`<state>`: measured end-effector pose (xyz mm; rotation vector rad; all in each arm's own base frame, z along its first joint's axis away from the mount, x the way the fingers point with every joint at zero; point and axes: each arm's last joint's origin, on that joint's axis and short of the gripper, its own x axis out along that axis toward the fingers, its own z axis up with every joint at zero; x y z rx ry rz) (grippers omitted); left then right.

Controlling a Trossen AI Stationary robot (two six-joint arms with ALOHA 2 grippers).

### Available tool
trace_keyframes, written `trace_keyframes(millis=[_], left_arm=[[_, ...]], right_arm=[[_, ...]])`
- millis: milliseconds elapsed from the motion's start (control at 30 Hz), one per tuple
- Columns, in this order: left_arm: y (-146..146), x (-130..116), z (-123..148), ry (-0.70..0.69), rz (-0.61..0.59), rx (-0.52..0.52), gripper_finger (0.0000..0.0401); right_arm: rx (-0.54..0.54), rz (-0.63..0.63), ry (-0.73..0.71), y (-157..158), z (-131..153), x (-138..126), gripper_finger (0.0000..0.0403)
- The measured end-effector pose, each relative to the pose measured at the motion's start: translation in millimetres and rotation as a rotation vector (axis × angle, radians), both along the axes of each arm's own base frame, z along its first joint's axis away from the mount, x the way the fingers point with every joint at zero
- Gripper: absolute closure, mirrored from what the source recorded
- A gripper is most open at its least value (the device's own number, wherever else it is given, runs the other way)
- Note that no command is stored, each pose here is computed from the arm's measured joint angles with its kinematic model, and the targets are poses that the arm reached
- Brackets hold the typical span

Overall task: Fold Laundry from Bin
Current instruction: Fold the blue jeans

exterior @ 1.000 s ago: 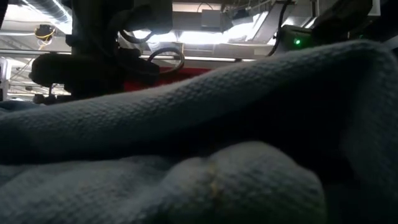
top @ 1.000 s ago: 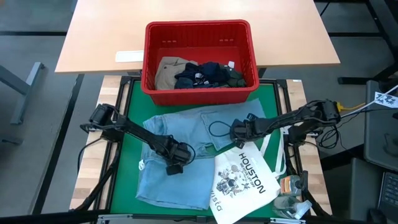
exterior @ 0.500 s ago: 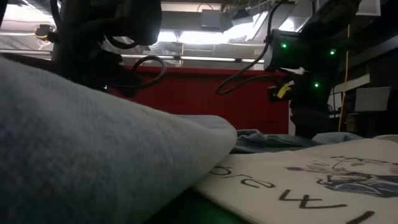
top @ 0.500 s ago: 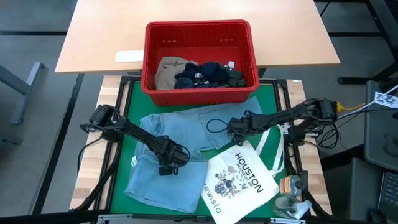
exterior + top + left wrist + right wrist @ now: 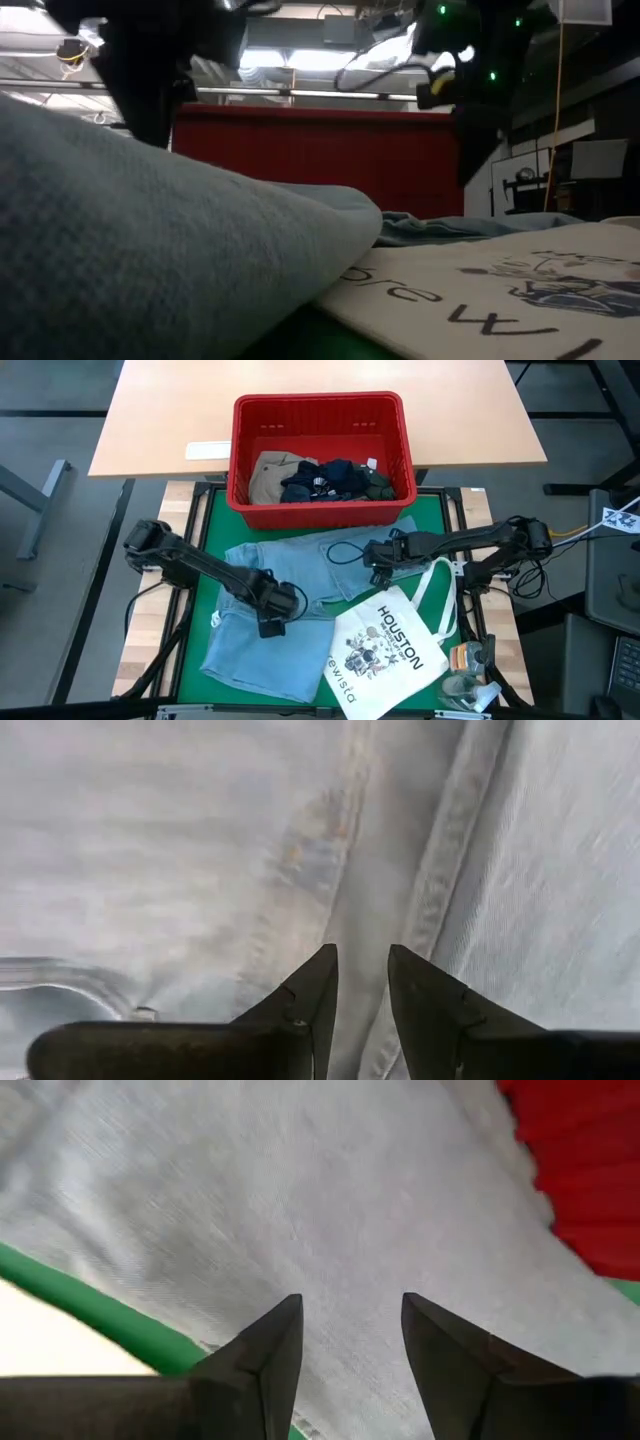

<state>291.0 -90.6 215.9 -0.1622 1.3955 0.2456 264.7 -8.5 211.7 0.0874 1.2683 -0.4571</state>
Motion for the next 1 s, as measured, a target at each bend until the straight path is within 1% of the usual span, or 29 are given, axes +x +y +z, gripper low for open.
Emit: trace_keyframes(millis=[167, 267, 333, 400, 533, 667, 800, 900, 1000], left_arm=[[19, 4, 14, -0.103, 0.067, 0.014, 0.0313], [30, 16, 17, -0.205, 0.103, 0.038, 0.0313], [35, 23, 20, -0.281, 0.092, 0.072, 0.0313], [40, 32, 22, -0.35, 0.044, 0.107, 0.0313], [45, 49, 25, -0.471, -0.09, 0.159, 0.0312], [47, 66, 21, -0.556, -0.199, 0.21, 0.0291], [49, 81, 8, -0.588, -0.288, 0.265, 0.0258], [49, 90, -9, -0.559, -0.37, 0.308, 0.0239], [50, 96, -27, -0.502, -0.466, 0.352, 0.0233]], right_arm=[[0.055, 0.016, -0.125, 2, 21, 4, 0.0233], [0.088, 0.028, -0.149, 3, 28, 7, 0.0233], [0.109, 0.035, -0.16, 3, 31, 8, 0.0233], [0.122, 0.04, -0.163, 4, 31, 9, 0.0233], [0.144, 0.046, -0.16, 4, 31, 8, 0.0233], [0.176, 0.089, -0.155, 6, 31, 8, 0.0233], [0.181, 0.108, -0.148, 6, 36, 9, 0.0233], [0.18, 0.111, -0.153, 6, 46, 10, 0.0233], [0.173, 0.117, -0.155, 6, 58, 11, 0.0233]])
